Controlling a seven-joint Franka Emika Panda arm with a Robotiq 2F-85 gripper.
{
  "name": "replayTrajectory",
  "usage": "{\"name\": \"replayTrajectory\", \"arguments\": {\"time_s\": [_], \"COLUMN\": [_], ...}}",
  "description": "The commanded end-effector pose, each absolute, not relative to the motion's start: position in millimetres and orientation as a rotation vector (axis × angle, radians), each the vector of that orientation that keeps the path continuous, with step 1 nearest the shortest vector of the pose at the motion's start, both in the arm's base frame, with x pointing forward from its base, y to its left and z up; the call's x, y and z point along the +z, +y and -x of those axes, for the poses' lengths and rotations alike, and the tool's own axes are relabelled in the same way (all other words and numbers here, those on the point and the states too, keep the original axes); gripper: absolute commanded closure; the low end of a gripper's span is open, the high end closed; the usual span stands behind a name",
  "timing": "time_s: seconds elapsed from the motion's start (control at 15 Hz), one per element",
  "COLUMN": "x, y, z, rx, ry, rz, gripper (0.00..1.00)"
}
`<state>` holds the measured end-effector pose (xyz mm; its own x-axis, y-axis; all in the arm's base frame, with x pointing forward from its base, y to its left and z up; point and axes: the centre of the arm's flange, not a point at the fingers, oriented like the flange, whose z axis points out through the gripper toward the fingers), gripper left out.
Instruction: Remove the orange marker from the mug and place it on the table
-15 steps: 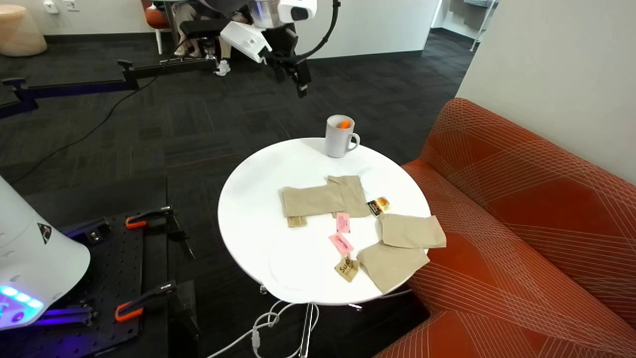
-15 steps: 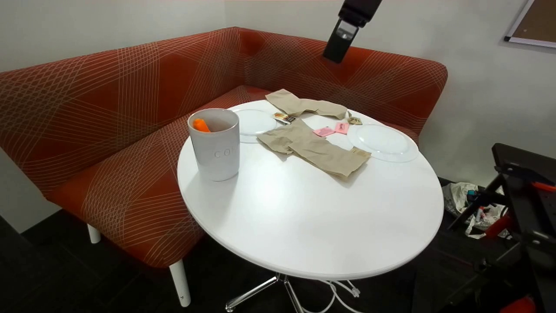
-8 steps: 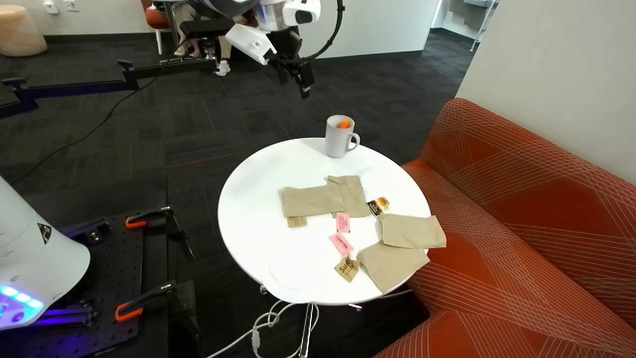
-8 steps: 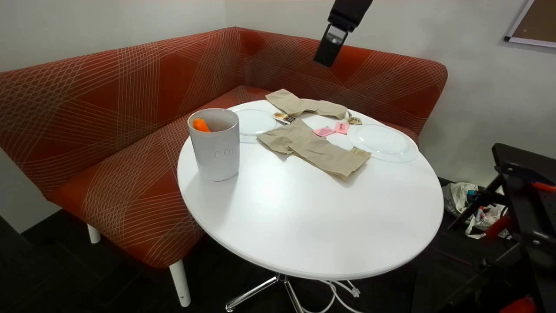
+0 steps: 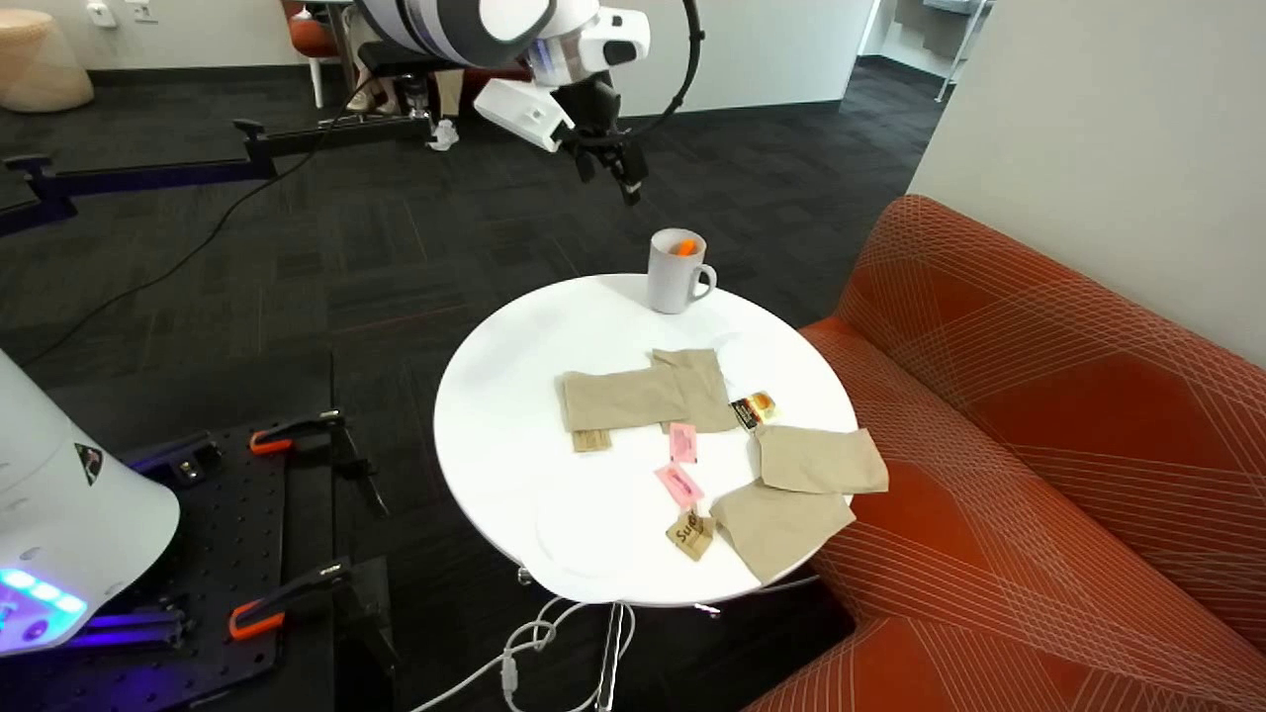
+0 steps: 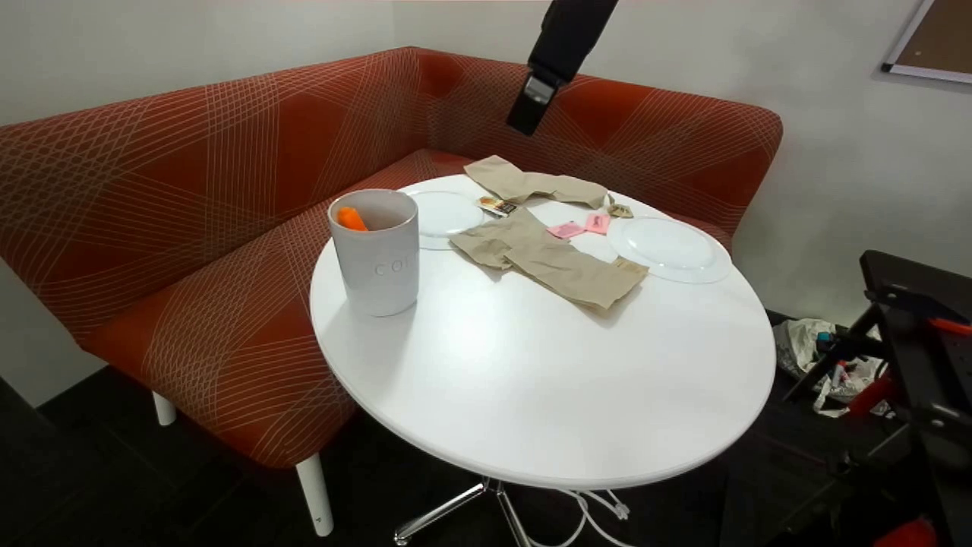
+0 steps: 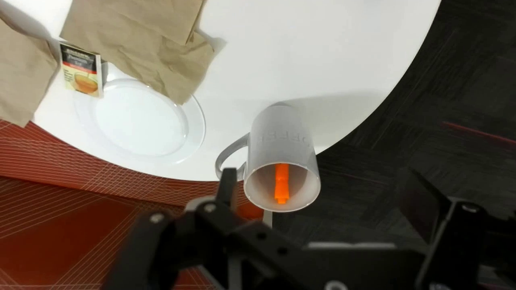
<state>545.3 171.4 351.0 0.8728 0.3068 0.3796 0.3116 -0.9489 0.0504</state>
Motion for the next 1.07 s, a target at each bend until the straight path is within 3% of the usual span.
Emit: {"name": "replayTrajectory", "arguments": {"time_s": [0.0, 0.93, 1.0], "x": [335.8, 277.3, 273.9], "y": [179.8, 210.2, 211.4], "z": [-578.2, -654.9, -659.9], "rx": [-0.642, -0.576, -0.571], "ry": [-0.459, -0.453, -0.452], "rz": [3.055, 3.052, 3.05], "gripper": [0.0, 0.0, 0.07]}}
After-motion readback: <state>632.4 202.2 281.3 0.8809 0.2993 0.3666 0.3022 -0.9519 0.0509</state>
